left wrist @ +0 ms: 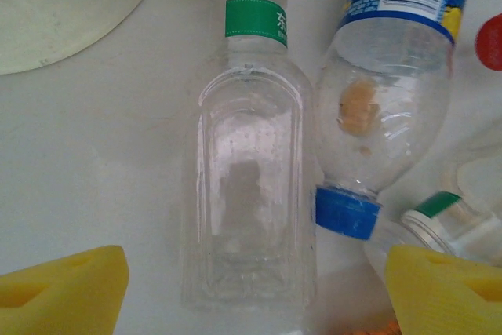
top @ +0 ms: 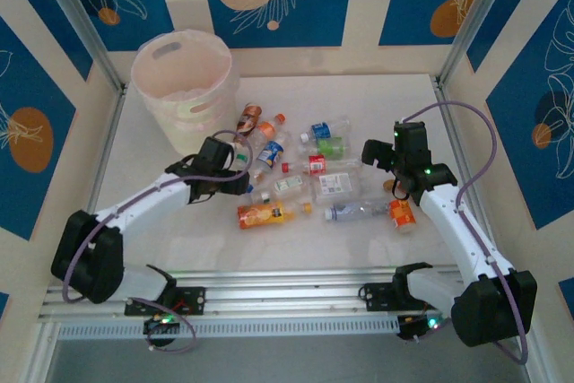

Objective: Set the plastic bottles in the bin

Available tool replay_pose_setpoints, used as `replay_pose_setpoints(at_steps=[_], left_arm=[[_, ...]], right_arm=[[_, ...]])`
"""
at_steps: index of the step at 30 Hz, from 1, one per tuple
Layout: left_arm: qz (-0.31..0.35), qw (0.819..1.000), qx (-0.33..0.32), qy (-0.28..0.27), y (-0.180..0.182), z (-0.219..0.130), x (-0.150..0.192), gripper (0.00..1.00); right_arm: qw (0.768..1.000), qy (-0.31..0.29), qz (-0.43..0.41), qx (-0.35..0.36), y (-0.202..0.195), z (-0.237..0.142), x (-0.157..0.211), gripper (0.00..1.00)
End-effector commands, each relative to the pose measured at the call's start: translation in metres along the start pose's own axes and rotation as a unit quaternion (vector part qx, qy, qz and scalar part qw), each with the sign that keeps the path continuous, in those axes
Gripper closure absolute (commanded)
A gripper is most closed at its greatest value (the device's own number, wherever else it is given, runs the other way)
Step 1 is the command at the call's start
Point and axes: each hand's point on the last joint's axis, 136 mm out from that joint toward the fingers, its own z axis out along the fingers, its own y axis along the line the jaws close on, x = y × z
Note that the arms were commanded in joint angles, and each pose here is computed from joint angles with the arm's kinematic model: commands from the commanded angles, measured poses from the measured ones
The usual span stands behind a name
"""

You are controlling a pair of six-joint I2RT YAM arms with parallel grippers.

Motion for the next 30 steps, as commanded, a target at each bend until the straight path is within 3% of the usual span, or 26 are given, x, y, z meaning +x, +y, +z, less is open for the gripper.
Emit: replay_pose_setpoints(at_steps=[1,14,21,30], left_arm=[[0.007,1.0,-0.015,-0.021,0.002,0.004,-0.017,0.15],[-0.003,1.0,-0.013,0.005,0.003,0.037,-0.023,0.17],[-0.022,0.999,-0.027,0.021,0.017,0.043,-0.015,0.26],[-0.025,0.998,-0.036,0.034,0.027,0.045,-0.007,0.3]], right_arm=[[1.0,-0.001,0.007,0.001,0.003,-0.003,-0.005,0.01],[1.0,0.003,0.004,0.005,0.003,-0.003,-0.004,0.01],[1.0,0.007,0.004,0.007,0.003,0.0,-0.002,0.01],[1.0,0.009,0.0,0.007,0.005,0.003,-0.001,0.01]])
